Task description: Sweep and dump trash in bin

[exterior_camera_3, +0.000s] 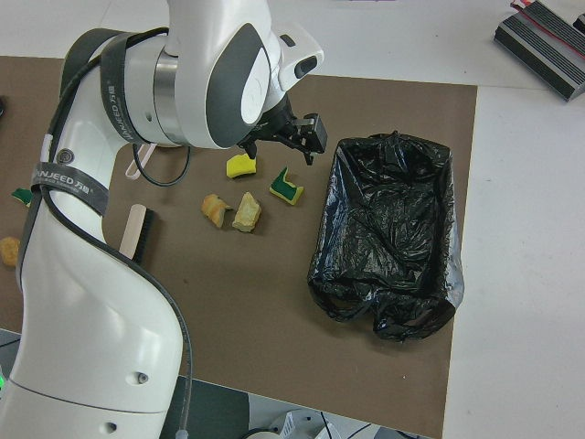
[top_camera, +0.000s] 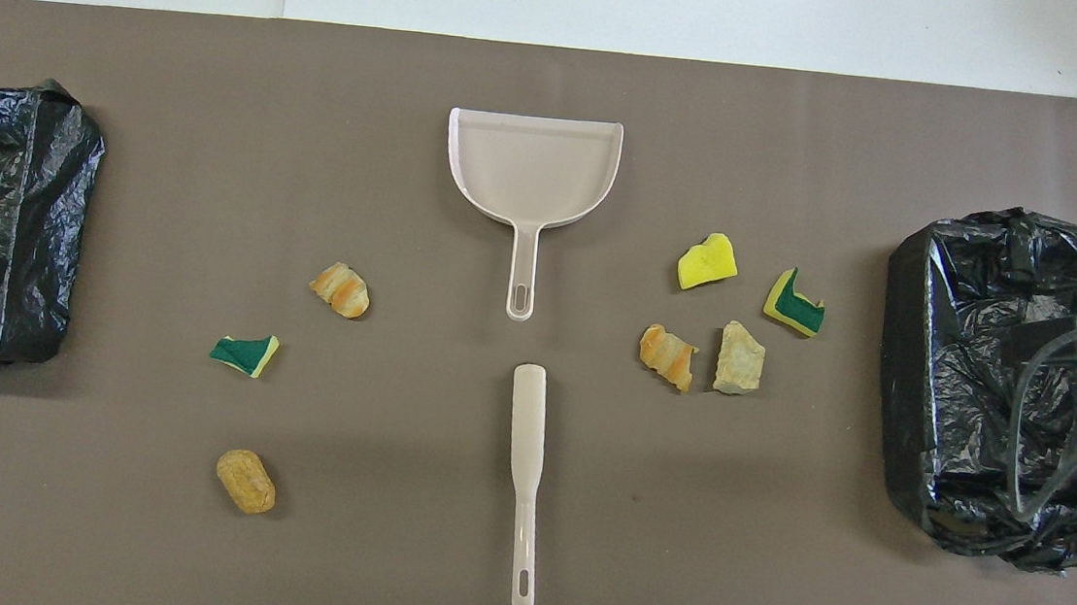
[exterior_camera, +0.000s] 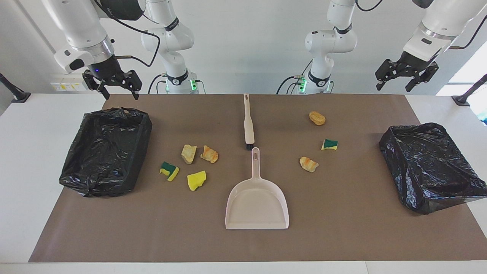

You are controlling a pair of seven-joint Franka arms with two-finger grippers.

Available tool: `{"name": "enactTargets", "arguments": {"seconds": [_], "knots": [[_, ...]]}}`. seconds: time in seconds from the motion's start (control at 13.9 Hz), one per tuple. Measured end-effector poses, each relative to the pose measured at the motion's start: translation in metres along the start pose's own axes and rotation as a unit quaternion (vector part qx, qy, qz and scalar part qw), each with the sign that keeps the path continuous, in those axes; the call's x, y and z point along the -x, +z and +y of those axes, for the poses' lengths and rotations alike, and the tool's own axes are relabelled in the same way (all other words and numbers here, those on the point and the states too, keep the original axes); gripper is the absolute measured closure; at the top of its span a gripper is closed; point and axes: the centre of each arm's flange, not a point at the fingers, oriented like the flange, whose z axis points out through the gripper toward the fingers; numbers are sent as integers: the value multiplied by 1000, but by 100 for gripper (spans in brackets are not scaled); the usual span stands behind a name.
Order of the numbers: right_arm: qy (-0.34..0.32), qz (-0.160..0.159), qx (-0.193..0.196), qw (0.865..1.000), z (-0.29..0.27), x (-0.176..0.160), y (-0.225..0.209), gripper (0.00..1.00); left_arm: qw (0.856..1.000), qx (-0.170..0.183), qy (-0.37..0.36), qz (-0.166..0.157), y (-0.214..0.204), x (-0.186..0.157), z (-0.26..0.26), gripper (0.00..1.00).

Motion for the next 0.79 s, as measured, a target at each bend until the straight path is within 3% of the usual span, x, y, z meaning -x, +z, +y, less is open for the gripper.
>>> {"name": "enactTargets", "arguments": {"seconds": [0.43, 0.79], "knots": [[21, -14, 2, 1000, -33, -1, 15, 0, 999, 2, 35, -28, 46, 12, 42, 0], [30, 0, 2, 1000, -79, -31, 43, 0, 999, 1, 37, -30, 51, 16, 45, 0]]}}
